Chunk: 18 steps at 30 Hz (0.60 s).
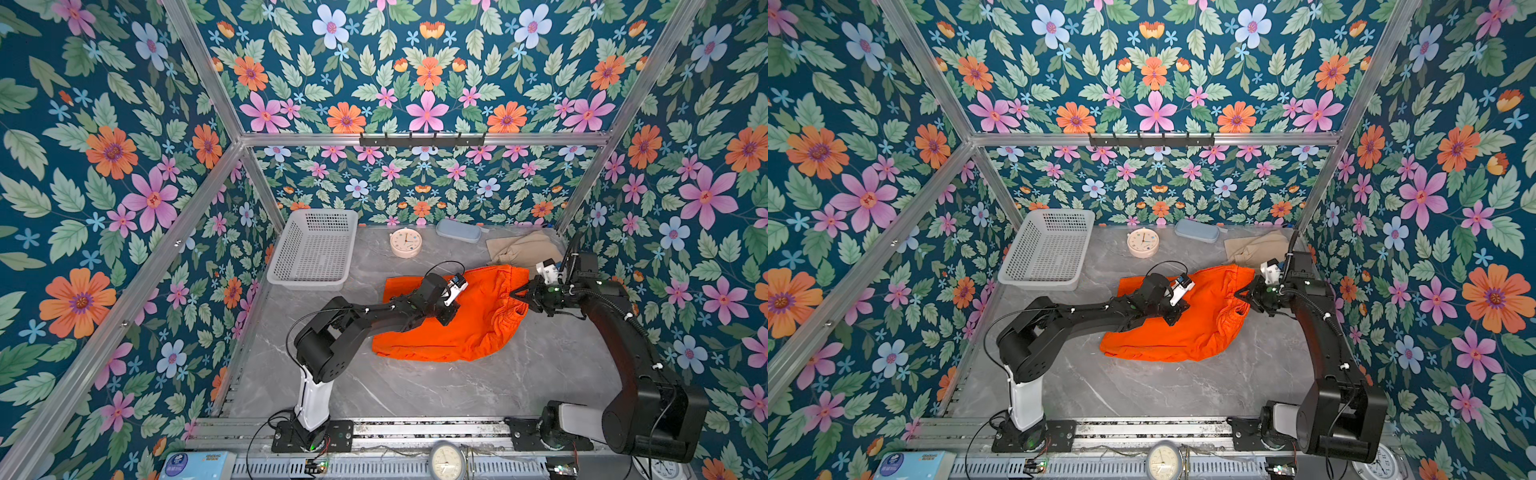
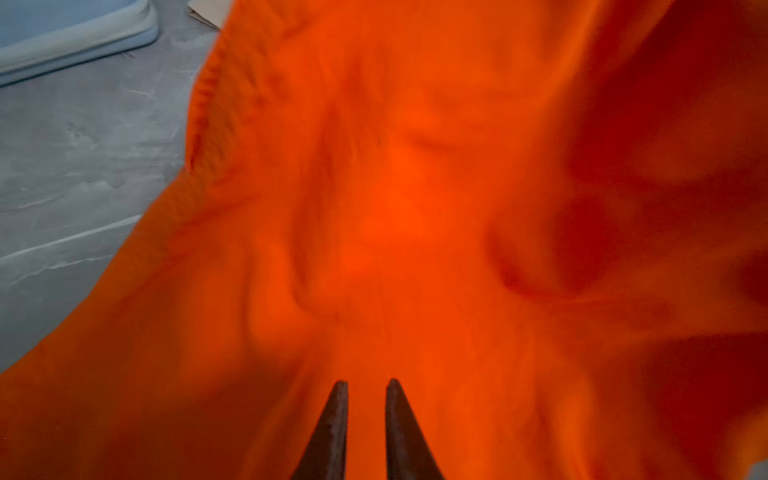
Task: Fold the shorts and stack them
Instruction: 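Fold the waistband end toward the left gripper with the right gripper while left holds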
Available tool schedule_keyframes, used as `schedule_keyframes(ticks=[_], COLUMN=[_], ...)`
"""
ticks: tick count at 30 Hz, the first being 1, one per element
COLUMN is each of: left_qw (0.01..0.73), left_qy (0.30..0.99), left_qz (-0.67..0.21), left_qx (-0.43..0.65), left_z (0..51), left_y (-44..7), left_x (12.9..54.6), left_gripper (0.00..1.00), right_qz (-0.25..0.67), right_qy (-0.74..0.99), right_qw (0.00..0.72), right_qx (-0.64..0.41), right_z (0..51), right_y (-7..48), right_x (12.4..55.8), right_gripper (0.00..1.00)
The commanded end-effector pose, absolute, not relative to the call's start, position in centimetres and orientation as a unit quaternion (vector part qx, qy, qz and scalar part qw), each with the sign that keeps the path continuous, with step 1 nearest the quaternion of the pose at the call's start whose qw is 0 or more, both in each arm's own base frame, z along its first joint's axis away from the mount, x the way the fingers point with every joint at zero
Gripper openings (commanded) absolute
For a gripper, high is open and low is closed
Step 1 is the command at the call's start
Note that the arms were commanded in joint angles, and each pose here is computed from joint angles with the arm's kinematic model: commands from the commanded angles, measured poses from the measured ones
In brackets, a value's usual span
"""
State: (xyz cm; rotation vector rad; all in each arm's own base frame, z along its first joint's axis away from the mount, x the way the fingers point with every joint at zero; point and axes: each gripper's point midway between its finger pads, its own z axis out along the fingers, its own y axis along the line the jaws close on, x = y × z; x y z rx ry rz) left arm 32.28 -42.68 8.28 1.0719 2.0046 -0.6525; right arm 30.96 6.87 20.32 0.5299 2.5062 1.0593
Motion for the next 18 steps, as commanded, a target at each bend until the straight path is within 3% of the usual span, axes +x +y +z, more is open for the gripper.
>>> schedule_keyframes(ticks=[1,11,14,18], left_qw=[0.36,0.361,0.377,0.378], left_qy=[0.784,0.75,0.756,0.8], left_qz=[-0.275,-0.348,-0.352,-0.342], left_qx=[0.423,0.431,0.404,0.318], left_z=[7.3,6.7,8.4,10.7], left_y=[-44.5,-52.5,-52.0,-47.2], left_x=[32.6,31.8,32.5,34.8], left_gripper=[0.2,0.36,0.43,0.48], right_qz=[0.373,0.369,0.323,0.275], right_qy=[0.894,0.895,0.914,0.931], right_qw=[0.186,0.219,0.215,0.219], right_qx=[0.165,0.123,0.115,0.103], right_z=[22.2,26.5,26.0,25.9], right_y=[7.2,8.6,8.8,9.9], right_x=[30.5,32.6,33.1,34.0], right_gripper=[0.19,0.19,0.19,0.19])
